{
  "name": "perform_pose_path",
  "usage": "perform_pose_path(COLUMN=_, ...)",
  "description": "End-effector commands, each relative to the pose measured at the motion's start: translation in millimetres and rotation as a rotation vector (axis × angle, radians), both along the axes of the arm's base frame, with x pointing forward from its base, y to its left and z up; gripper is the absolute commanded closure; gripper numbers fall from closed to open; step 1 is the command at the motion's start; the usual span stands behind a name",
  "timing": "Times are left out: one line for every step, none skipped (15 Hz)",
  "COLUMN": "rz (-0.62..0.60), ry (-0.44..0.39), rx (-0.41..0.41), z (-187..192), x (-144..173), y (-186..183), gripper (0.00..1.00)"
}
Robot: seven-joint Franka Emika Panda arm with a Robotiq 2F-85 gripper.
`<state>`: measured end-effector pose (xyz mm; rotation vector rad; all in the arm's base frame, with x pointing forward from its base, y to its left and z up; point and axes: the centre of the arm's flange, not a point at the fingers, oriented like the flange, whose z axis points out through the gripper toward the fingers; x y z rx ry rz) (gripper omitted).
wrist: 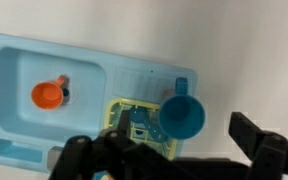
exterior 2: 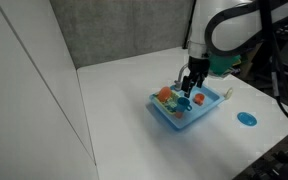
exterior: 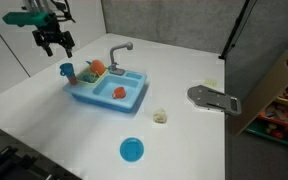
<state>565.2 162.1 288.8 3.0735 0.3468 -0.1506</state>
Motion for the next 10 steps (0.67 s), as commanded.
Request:
perform_pose_path(rz=-0.078, ry=0.017, rx=0.004, z=25.0, x=-25.9, y=-30.6, gripper=0.0)
perform_pose_path(rz=-0.096, ry=0.019, rx=0.002, z=29.6, x=-30.4, y=-39.7, gripper=0.0)
perform_pose_path(rz=-0.114, ry=0.017, rx=-0.001, z=34.9, x=-34.8, y=-49.2, gripper=0.0)
perform_pose_path(rz=-0.129, ry=0.02, rx=-0.001, z=39.8, x=-39.3, y=-58.1, gripper=0.0)
perform_pose_path(rz=-0.142, ry=0.019, rx=-0.002, z=45.1, x=-44.0, y=-67.0, gripper=0.0)
perform_pose_path(rz=-0.153, ry=0.023, rx=-0.003, z=51.3, x=-49.7, y=-75.1, gripper=0.0)
perform_pose_path(rz=-0.168, ry=0.025, rx=-0.007, z=56.8, x=-55.2, y=-82.5, gripper=0.0)
perform_pose_path(rz=-0.179, ry=0.03, rx=-0.008, z=63.9, x=-61.3, y=-90.2, gripper=0.0)
perform_pose_path(rz=-0.189, ry=0.029, rx=-0.008, z=71.2, x=-67.0, y=-96.7, gripper=0.0)
perform_pose_path(rz=-0.199, ry=0.027, rx=-0.007, z=78.8, x=-73.5, y=-103.2, gripper=0.0)
